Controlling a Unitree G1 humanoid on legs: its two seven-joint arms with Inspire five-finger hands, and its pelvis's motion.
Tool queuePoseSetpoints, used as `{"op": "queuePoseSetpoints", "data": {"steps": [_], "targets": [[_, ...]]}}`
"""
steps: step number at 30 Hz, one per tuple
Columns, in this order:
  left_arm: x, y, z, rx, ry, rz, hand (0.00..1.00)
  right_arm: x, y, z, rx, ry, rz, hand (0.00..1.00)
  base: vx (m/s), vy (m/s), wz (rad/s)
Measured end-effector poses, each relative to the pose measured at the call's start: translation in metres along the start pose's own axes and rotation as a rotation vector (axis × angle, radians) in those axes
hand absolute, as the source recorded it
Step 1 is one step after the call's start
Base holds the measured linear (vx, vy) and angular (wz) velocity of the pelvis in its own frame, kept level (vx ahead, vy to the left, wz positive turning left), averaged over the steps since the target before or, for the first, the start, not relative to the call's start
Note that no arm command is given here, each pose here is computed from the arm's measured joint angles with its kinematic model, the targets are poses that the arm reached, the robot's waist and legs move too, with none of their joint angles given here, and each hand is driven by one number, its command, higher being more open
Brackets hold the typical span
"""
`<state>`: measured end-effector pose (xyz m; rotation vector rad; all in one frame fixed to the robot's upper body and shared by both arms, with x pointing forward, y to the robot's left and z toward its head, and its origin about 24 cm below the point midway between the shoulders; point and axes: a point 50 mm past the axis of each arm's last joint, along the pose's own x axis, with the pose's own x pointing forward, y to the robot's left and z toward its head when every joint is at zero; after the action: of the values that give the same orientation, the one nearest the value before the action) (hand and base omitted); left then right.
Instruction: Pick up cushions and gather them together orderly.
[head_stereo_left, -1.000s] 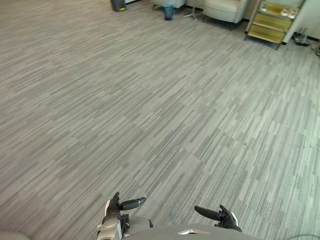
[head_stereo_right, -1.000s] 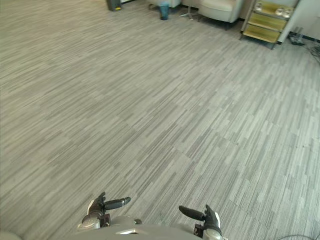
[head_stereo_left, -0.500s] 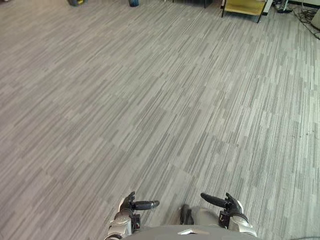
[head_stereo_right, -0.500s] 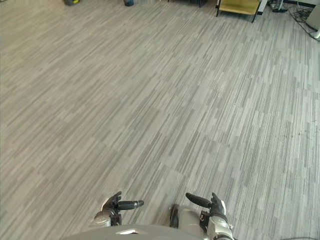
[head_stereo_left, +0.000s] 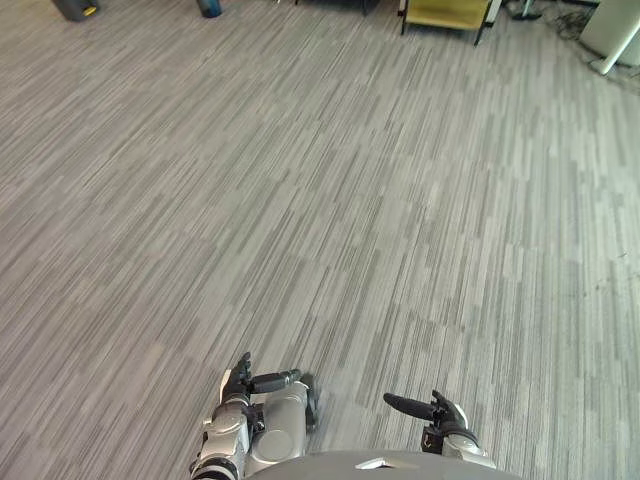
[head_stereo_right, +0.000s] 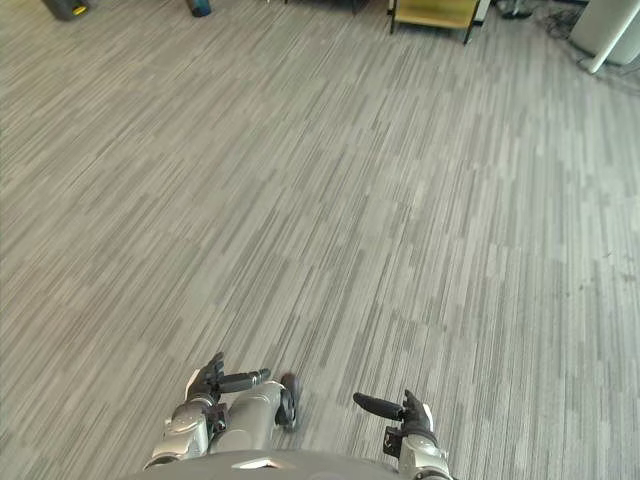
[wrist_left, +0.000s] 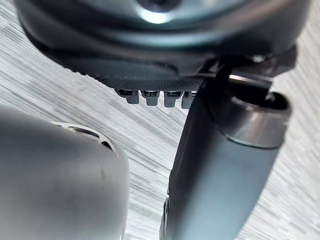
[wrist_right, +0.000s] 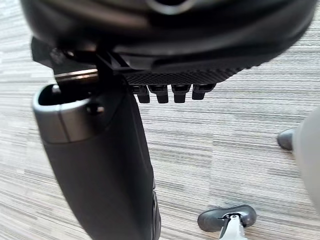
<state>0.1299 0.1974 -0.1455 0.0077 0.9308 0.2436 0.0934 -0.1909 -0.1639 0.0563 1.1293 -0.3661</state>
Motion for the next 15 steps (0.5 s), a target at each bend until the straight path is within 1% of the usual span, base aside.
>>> {"op": "queuePoseSetpoints", "data": {"steps": [2,5,9,10,12,14,15], "targets": [[0.003,0.001,0.0,0.041,0.033,-0.007,1.0,0.001,-0.001,0.006,0.017,-0.019,0.004,1.0,0.74,0.023,0.07],[0.001,-0.001,-0.011,0.065,0.073,-0.013,1.0,0.002,-0.006,0.022,0.005,-0.095,0.001,1.0,0.69,-0.159,0.13],[0.0,-0.006,-0.016,0.082,0.096,-0.03,1.0,0.004,-0.012,0.033,0.002,-0.124,-0.013,1.0,0.62,-0.264,0.38],[0.0,-0.012,-0.014,0.09,0.089,-0.054,1.0,0.005,-0.016,0.036,-0.01,-0.124,-0.024,1.0,0.72,-0.318,0.22],[0.0,-0.022,-0.014,0.091,0.087,-0.082,1.0,0.006,-0.03,0.032,0.029,-0.097,-0.061,1.0,0.77,-0.406,0.16],[-0.002,-0.013,-0.021,0.071,0.108,-0.042,1.0,0.004,-0.034,0.02,0.008,-0.07,-0.071,1.0,0.47,-0.379,0.13],[-0.004,-0.018,-0.022,0.033,0.108,-0.042,1.0,0.003,-0.043,0.019,-0.007,-0.074,-0.093,1.0,0.36,-0.271,0.0]]}}
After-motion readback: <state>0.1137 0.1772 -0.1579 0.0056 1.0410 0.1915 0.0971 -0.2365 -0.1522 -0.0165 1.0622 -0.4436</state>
